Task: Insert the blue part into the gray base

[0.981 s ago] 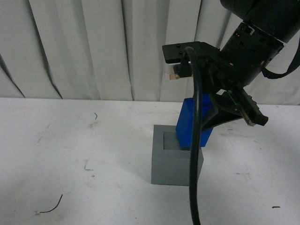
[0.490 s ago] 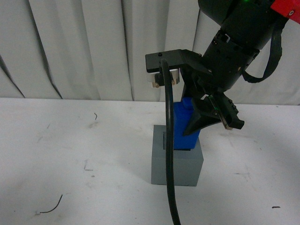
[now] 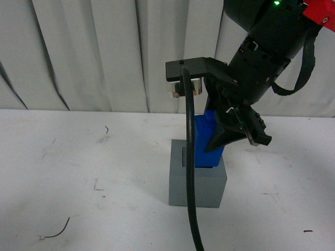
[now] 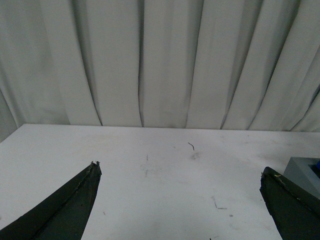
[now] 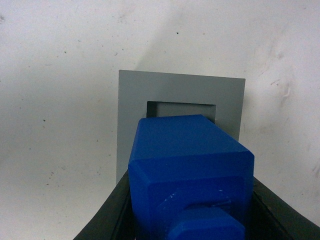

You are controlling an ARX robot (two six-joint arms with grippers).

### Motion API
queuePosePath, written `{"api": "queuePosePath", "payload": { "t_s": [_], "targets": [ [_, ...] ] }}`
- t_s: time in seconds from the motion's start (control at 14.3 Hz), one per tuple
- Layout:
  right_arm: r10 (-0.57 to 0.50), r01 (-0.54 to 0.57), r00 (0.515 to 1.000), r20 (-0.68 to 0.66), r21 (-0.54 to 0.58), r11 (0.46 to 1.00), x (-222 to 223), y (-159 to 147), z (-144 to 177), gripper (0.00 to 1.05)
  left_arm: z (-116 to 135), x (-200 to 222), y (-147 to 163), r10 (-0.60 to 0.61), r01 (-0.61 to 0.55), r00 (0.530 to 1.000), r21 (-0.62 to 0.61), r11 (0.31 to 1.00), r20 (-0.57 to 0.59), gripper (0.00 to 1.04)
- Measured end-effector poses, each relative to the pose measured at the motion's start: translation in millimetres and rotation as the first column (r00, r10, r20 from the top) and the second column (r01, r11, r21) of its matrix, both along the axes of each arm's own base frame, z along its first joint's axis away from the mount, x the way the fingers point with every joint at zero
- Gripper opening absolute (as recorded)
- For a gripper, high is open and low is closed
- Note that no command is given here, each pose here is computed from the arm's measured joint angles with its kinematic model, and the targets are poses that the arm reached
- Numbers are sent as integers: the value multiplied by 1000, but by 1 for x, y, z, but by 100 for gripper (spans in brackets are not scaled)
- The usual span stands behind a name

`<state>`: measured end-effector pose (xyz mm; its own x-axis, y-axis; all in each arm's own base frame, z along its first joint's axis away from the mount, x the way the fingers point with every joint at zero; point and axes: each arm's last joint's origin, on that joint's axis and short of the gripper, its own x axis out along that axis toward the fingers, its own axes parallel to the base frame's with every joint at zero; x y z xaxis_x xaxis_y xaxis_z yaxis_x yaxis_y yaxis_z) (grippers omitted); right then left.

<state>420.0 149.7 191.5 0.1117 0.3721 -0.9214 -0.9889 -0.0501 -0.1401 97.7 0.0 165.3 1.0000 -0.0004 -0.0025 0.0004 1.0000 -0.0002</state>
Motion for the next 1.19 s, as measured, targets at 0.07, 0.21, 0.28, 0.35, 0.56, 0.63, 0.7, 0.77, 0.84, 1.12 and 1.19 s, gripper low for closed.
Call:
{"api": "queuePosePath", "payload": {
  "t_s": [0.07,0.21,0.28,0.35,0.56,0.63,0.7,0.77,0.84,1.12,1.19],
  "targets": [
    [0,0,1000,-11,4,1000,-1,1,0,47,0,0,0,0,0,1000,0,1000,0,98],
    [0,0,1000,-17,2,1000,-2,3,0,47,0,0,0,0,0,1000,0,1000,0,98],
    [0,0,1000,-17,3,1000,-2,3,0,47,0,0,0,0,0,1000,0,1000,0,98],
    [-1,1,1000,-18,3,1000,-2,2,0,47,0,0,0,0,0,1000,0,1000,0,98],
    [-6,6,1000,-7,3,1000,-1,2,0,47,0,0,0,0,0,1000,0,1000,0,98],
    [-9,9,1000,5,8,1000,0,2,0,47,0,0,0,0,0,1000,0,1000,0,98],
    [-18,18,1000,-12,16,1000,1,3,-2,47,0,0,0,0,0,1000,0,1000,0,98],
    [-24,25,1000,-20,20,999,2,3,-2,47,0,0,0,0,0,1000,0,1000,0,98],
    [-30,30,999,-23,25,999,2,3,-2,47,0,0,0,0,0,1000,0,1000,0,98],
    [-47,47,998,-36,-3,999,6,6,-11,47,0,0,0,0,0,1000,0,1000,0,98],
    [-47,47,998,-42,-5,999,7,7,-14,47,0,0,0,0,0,1000,0,1000,0,98]
  ]
}}
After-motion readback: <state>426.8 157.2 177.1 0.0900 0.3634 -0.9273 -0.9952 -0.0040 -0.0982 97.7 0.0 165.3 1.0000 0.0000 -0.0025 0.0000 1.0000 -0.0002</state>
